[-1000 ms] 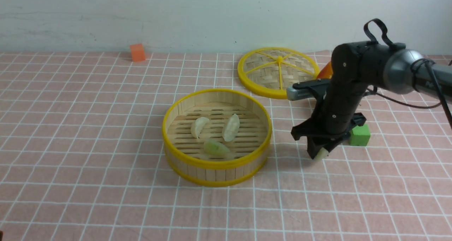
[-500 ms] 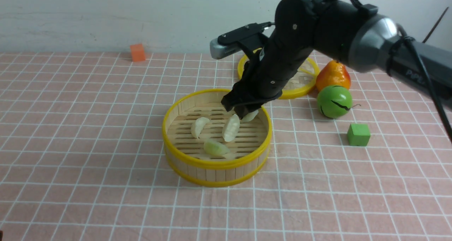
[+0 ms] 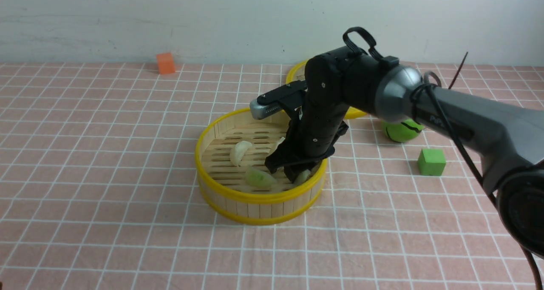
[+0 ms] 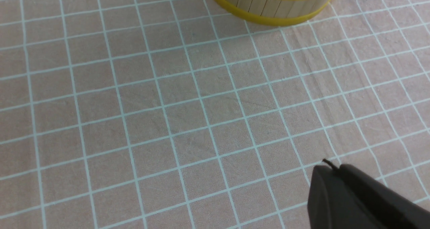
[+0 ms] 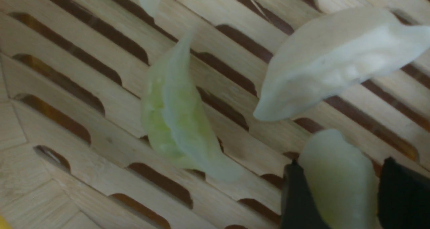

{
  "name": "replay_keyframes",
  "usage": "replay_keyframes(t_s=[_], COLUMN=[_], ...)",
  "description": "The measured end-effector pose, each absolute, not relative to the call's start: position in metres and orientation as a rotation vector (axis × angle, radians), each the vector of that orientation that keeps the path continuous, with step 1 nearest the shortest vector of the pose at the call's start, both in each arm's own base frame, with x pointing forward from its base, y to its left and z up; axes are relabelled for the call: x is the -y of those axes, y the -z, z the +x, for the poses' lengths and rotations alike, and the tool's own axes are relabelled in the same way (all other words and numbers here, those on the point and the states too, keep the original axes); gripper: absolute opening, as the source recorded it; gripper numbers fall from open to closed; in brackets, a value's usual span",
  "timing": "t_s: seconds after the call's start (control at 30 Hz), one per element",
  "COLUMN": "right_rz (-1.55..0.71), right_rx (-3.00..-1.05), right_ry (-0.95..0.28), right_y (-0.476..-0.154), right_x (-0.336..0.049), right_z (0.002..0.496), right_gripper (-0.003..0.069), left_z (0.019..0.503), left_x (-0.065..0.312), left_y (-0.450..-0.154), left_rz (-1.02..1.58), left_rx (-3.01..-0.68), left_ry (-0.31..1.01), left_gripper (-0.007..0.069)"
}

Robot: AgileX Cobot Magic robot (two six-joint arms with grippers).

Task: Put the dumplings into the steamer on the table with the pink tablecloth.
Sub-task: 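Place the dumpling in the bamboo steamer basket with the right gripper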

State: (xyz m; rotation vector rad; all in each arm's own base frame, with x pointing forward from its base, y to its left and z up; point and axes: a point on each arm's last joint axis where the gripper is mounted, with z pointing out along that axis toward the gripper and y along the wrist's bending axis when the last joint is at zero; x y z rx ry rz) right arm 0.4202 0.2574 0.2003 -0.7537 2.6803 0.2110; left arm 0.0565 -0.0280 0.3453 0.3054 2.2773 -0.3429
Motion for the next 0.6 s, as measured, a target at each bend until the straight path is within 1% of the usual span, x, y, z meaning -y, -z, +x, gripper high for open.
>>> replay_keyframes(t_s=[0.03, 0.07, 0.17, 0.23, 0.3, 0.33, 0.4, 0.43, 0.47, 0.53, 0.57, 0.6], right_rz=[-0.754, -0.755, -0.759, -0.771, -0.799, -0.804, -0.841, -0.850, -0.849, -0.839, -0.833, -0.826], right_rx=[-2.680, -2.681, -2.690, -2.708, -2.712, -2.710, -2.676, -2.624, -2.605, -2.549, -2.528, -2.503], right_ry=[-0.211, -0.208, -0.205, -0.197, -0.181, -0.179, -0.178, -0.186, -0.190, -0.203, -0.208, -0.213], right_y=[-0.200, -0.200, -0.205, -0.218, -0.241, -0.244, -0.277, -0.303, -0.312, -0.340, -0.354, -0.368], right_x=[-0.257, -0.257, -0.257, -0.254, -0.250, -0.249, -0.242, -0.237, -0.235, -0.227, -0.222, -0.216], right_z=[0.420, 0.420, 0.419, 0.415, 0.408, 0.407, 0.396, 0.388, 0.384, 0.371, 0.362, 0.353], right_gripper=[0.0357, 0.0398, 0.0458, 0.0470, 0.0462, 0.0460, 0.0419, 0.0383, 0.0365, 0.0302, 0.0253, 0.0220], left_z=[0.056, 0.056, 0.057, 0.057, 0.058, 0.057, 0.056, 0.057, 0.056, 0.057, 0.058, 0.059], left_x=[0.028, 0.028, 0.028, 0.029, 0.029, 0.029, 0.028, 0.028, 0.028, 0.028, 0.029, 0.029], left_y=[-0.345, -0.345, -0.345, -0.342, -0.334, -0.332, -0.315, -0.303, -0.299, -0.287, -0.283, -0.280], left_rz=[0.305, 0.305, 0.305, 0.304, 0.301, 0.300, 0.293, 0.289, 0.285, 0.270, 0.262, 0.256], left_rx=[-2.277, -2.277, -2.273, -2.262, -2.237, -2.229, -2.170, -2.136, -2.115, -2.067, -2.028, -2.002], left_ry=[0.343, 0.343, 0.344, 0.348, 0.356, 0.358, 0.376, 0.386, 0.393, 0.414, 0.427, 0.436], left_gripper=[0.0018, 0.0018, 0.0018, 0.0018, 0.0018, 0.0018, 0.0018, 0.0018, 0.0018, 0.0018, 0.0018, 0.0018])
